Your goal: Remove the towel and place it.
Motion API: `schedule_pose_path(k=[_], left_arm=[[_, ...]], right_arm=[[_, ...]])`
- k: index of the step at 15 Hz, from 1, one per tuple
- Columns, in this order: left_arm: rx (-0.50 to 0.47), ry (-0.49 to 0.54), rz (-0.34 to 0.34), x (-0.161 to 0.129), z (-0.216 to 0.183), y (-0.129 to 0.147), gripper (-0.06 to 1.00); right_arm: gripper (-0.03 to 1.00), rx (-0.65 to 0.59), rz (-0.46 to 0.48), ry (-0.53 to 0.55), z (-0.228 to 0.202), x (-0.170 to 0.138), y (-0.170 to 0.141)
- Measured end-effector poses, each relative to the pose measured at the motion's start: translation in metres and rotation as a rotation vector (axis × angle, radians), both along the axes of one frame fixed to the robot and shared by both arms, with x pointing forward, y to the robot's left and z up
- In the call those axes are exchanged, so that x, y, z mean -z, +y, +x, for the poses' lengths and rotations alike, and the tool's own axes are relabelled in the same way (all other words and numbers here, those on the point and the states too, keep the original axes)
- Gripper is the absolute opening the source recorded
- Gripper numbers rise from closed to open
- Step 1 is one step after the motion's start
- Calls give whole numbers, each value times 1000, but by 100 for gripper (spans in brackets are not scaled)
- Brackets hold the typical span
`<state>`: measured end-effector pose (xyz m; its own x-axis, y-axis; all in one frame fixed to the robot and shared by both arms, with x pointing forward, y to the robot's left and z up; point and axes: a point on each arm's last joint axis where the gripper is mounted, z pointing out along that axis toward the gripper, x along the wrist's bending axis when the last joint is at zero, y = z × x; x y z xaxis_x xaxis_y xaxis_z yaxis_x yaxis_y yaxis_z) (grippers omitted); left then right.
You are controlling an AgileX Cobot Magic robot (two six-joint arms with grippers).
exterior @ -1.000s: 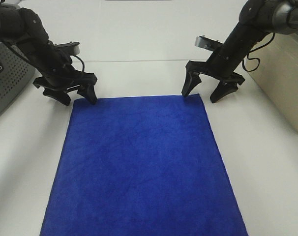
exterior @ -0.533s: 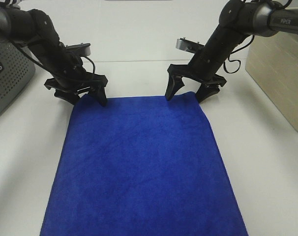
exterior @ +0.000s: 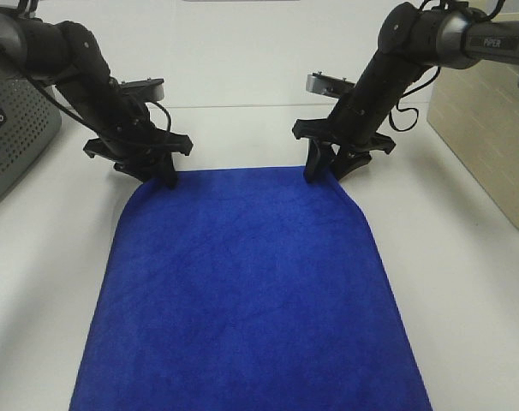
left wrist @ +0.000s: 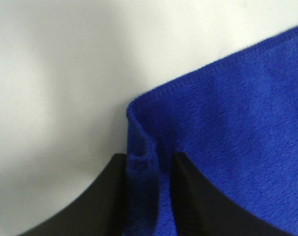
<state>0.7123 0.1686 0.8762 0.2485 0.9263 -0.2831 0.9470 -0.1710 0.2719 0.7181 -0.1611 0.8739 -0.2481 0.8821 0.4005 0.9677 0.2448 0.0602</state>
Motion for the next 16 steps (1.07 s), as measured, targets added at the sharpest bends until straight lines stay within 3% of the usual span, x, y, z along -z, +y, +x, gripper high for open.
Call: schedule_pose_path(k=[2,4,11,16], left_arm=[[8,-7,2,0,0,0,11],[13,-25,5,1,2,0,0],[52,-44,14,1,2,0,0],[110,-211,43,-38,26,-2,0]], right_arm=[[18,-5,-12,-1,0,2,-1],[2,-5,-14,1,0,4,-1],[2,-19,-19,-7,0,3,-2],[2,-49,-25,-162,10,-23,-2]])
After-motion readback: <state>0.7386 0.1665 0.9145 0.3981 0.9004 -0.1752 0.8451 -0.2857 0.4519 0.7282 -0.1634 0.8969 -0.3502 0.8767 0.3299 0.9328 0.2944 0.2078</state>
